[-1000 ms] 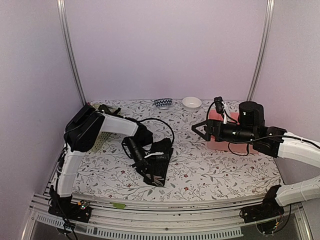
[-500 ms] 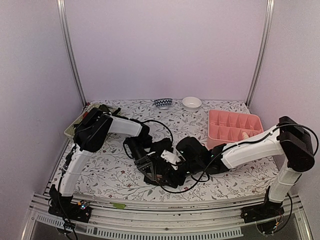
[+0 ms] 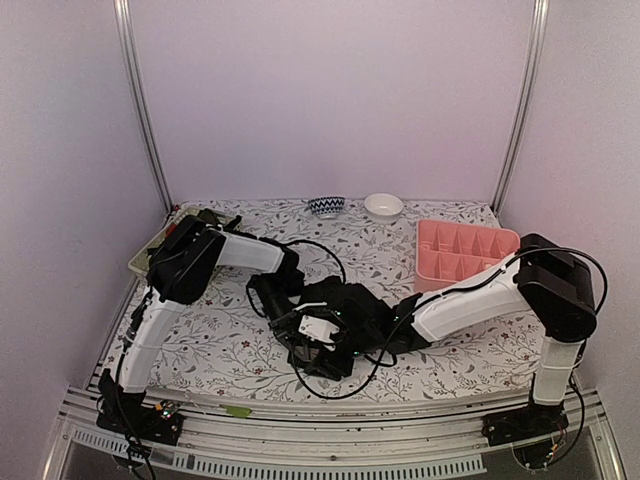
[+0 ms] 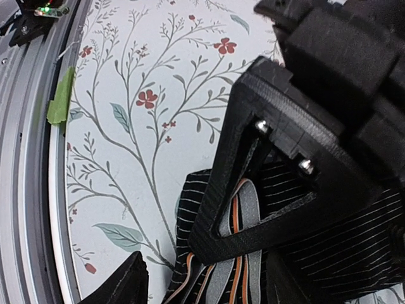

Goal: Roll the underwear
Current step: Roll the underwear at the center of the board.

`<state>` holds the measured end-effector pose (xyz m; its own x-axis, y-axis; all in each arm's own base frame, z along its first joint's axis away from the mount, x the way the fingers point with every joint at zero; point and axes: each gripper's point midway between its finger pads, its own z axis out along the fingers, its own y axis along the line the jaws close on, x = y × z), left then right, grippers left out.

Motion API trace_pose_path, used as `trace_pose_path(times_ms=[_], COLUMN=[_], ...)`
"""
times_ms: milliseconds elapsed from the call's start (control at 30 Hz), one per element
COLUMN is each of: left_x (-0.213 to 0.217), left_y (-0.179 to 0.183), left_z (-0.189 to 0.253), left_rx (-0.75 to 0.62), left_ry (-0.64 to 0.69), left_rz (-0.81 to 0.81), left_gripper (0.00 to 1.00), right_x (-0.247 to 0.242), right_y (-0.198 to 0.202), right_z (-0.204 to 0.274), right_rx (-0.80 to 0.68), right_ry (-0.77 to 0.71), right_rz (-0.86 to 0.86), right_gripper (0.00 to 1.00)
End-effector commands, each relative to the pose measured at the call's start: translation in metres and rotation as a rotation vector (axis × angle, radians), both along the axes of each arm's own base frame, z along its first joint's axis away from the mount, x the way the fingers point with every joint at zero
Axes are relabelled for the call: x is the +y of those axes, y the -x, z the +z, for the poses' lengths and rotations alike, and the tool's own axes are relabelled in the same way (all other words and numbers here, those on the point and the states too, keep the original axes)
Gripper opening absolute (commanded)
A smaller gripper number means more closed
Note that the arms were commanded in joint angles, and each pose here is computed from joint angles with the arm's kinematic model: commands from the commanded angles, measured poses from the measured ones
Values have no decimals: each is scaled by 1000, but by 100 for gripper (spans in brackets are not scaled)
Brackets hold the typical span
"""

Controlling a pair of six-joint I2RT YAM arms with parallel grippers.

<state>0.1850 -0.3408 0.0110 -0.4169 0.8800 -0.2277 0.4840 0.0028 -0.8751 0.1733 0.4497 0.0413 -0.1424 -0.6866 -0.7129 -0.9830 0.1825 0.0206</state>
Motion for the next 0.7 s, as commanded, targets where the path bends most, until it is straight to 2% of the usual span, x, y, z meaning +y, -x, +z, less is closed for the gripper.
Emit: trace_pose_path(times_ms=[0, 67, 133, 167, 300, 333, 400, 467, 500, 667], left_x=[24, 25, 25, 25, 24, 22, 19, 19, 20, 51], left_y=[-10, -11, -13, -13, -19, -22, -32, -43, -49, -91], left_z=[-55, -55, -55, -54, -43, -37, -17, 4, 15, 74], left_rx=[-114, -120, -121, -122, -143, -155, -192, -230, -259, -387], left_ry=[-66, -64, -61, -60, -22, -6, 36, 74, 88, 109], left_rz=[-75, -73, -71, -71, -63, -55, -30, 4, 16, 130], left_gripper=[0, 0, 0, 0, 0, 2, 13, 31, 36, 52], right_x=[-3, -7, -10, -11, -13, -13, -11, -10, -10, -10], right_y=[1, 1, 1, 1, 4, 5, 10, 17, 19, 23], right_z=[-21, -25, -30, -32, -32, -31, -28, -28, -30, -35], right_rx=[-17, -20, -21, -20, -18, -12, 11, 54, 72, 192], right_ry=[70, 88, 109, 118, 126, 119, 102, 84, 81, 59], right_rz=[22, 16, 18, 20, 35, 41, 51, 65, 68, 60], right_gripper=[64, 63, 56, 49, 8, 1, 0, 0, 0, 0])
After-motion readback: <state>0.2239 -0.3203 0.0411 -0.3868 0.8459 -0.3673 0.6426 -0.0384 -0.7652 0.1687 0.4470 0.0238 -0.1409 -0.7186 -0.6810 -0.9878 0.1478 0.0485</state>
